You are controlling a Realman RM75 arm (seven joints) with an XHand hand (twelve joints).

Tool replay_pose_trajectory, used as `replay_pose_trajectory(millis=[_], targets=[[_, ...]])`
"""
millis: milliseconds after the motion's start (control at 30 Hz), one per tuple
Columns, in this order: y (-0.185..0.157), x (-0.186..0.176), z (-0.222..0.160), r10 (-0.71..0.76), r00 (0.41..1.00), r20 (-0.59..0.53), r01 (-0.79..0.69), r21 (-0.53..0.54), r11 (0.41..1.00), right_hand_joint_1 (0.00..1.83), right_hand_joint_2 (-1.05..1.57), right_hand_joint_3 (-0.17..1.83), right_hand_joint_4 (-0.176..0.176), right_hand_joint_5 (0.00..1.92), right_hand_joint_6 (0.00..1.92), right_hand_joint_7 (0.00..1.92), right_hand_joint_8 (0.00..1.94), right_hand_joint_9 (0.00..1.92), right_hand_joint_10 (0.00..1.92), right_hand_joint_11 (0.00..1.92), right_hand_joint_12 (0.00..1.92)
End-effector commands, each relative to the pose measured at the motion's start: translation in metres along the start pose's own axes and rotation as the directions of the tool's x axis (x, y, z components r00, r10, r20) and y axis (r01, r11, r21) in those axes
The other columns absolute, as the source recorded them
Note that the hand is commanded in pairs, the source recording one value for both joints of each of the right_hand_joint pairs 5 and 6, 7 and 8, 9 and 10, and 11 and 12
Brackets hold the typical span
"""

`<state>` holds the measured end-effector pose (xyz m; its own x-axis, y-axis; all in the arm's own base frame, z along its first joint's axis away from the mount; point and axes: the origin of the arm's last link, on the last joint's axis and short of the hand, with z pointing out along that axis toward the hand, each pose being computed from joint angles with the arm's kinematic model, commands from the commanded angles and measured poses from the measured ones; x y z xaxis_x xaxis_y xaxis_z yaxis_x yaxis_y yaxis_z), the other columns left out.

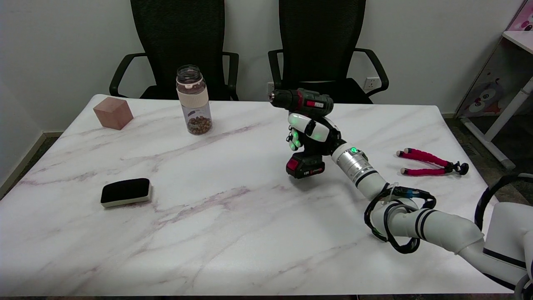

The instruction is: Pick up the power screwdriver.

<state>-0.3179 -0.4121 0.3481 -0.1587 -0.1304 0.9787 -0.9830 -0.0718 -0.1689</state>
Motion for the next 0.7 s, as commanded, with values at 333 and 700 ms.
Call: replay_pose_trajectory(millis=[333, 700], targets=[[-0.025, -0.013, 0.002, 0.057, 0.998, 0.035, -0.062, 0.135, 0.989, 0.88, 0.81, 0.86, 0.176, 1.89, 1.89, 1.89, 1.89, 1.75, 1.75, 1.48, 1.48], [-0.036, -0.017, 0.003, 0.071, 0.996, 0.060, -0.081, 0.171, 0.982, 0.87, 0.91, 0.80, 0.176, 1.85, 1.85, 1.85, 1.85, 1.84, 1.84, 1.80, 1.80]])
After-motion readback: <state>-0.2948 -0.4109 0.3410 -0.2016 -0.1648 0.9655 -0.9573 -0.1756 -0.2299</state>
